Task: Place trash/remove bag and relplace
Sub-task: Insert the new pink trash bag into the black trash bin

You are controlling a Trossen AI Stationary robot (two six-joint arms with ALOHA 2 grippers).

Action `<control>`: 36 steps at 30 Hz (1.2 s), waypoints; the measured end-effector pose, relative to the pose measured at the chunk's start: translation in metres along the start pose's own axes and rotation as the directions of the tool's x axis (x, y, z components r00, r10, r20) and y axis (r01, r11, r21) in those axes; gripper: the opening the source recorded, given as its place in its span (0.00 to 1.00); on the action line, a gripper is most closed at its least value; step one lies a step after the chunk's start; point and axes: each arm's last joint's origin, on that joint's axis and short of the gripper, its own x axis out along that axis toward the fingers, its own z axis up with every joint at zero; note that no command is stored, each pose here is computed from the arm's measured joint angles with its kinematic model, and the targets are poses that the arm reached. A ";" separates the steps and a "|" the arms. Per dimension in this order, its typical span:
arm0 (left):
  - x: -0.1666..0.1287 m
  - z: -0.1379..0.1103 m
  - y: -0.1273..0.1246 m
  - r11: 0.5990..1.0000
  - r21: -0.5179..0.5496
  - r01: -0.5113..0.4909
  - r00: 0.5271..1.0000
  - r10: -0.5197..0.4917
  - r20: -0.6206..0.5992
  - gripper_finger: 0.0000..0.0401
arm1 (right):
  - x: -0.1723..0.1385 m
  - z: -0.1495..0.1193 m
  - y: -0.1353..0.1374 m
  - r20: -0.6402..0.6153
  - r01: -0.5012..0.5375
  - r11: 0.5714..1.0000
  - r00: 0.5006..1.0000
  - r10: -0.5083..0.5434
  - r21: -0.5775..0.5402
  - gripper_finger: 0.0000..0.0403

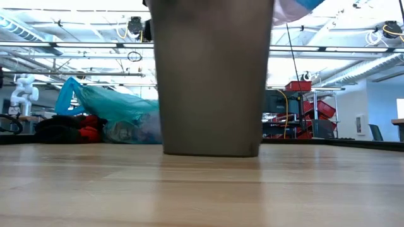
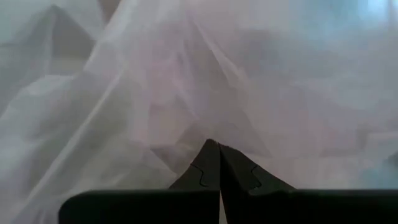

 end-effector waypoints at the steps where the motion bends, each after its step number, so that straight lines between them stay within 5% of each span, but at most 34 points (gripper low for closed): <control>1: 0.001 0.002 -0.001 0.999 0.000 0.033 0.999 -0.033 0.008 0.00 | 0.000 0.000 0.000 0.000 -0.003 1.000 1.000 0.003 0.000 0.00; 8: -0.028 0.041 -0.019 0.967 0.026 0.253 0.958 -0.254 0.131 0.05 | 0.000 0.000 0.000 -0.002 -0.006 1.000 1.000 0.006 0.000 0.00; 28: -0.064 0.077 -0.044 0.930 0.183 0.318 0.909 -0.354 0.222 0.09 | 0.000 -0.002 0.000 -0.022 -0.005 1.000 1.000 0.005 -0.009 0.00; 36: -0.061 0.071 -0.039 0.949 0.112 0.294 0.941 -0.308 0.142 0.29 | 0.000 -0.003 0.000 -0.026 -0.007 1.000 1.000 0.006 -0.010 0.00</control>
